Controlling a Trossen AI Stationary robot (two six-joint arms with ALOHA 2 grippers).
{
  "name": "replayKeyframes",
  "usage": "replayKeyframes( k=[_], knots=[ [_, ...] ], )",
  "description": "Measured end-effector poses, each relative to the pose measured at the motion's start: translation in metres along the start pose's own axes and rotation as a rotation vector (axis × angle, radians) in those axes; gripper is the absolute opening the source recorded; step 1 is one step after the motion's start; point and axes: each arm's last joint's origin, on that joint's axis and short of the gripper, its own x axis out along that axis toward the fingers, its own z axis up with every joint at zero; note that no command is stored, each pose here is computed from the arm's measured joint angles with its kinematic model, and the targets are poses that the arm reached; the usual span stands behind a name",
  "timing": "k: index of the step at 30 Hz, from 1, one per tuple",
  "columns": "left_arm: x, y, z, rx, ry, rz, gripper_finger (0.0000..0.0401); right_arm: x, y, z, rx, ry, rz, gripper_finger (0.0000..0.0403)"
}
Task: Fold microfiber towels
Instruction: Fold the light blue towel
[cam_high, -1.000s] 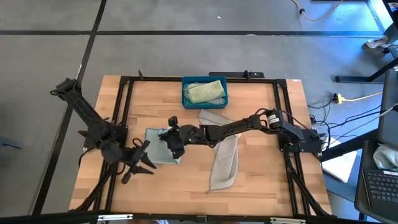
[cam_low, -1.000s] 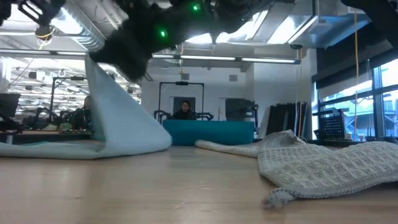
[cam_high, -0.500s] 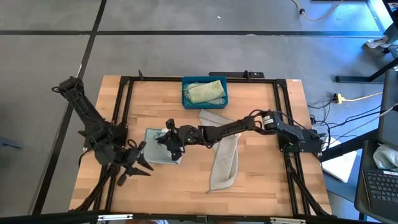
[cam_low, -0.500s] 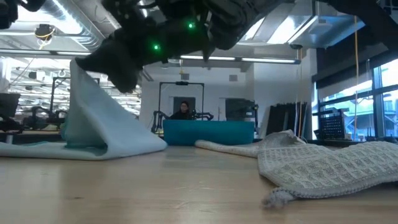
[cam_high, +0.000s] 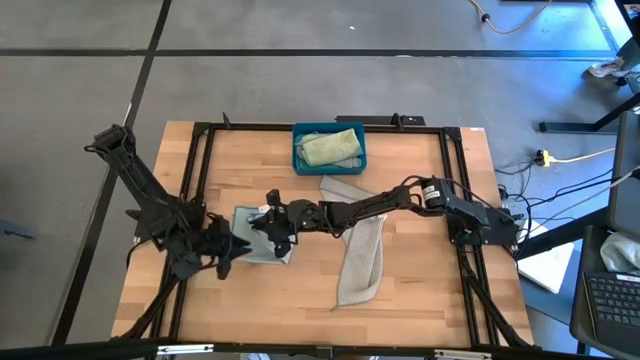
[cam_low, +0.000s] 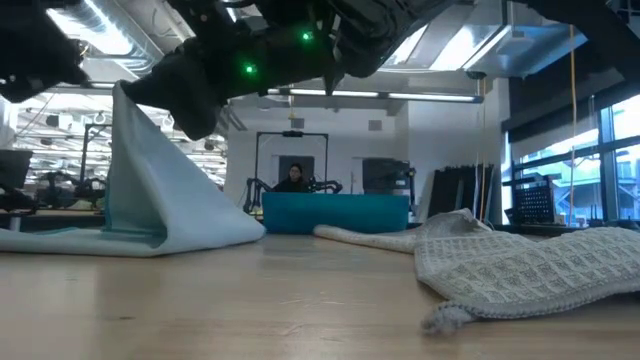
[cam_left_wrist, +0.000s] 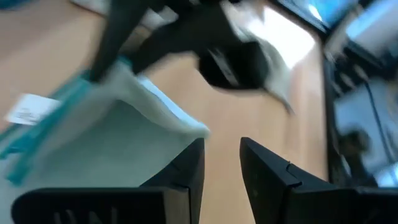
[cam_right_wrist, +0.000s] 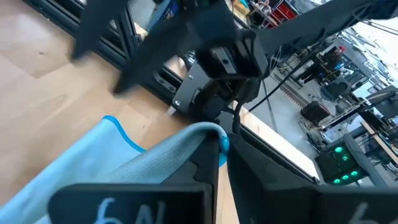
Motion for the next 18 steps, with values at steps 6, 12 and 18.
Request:
replayKeyframes(
  k=[6,12,18],
  knots=[
    [0.013,0.001,-0.007,-0.097,-0.104,0.096,0.0108,0.0,0.001,0.0,-0.043,0.003,0.012,0.0035],
    [0.03,0.003,-0.011,-0.17,-0.173,0.187,0.0135,0.0,0.001,-0.001,-0.055,0.005,0.026,0.0035],
    [0.045,0.007,-0.016,-0.201,-0.136,0.254,0.0143,0.0,0.004,-0.004,-0.062,0.04,0.054,0.0035]
  ],
)
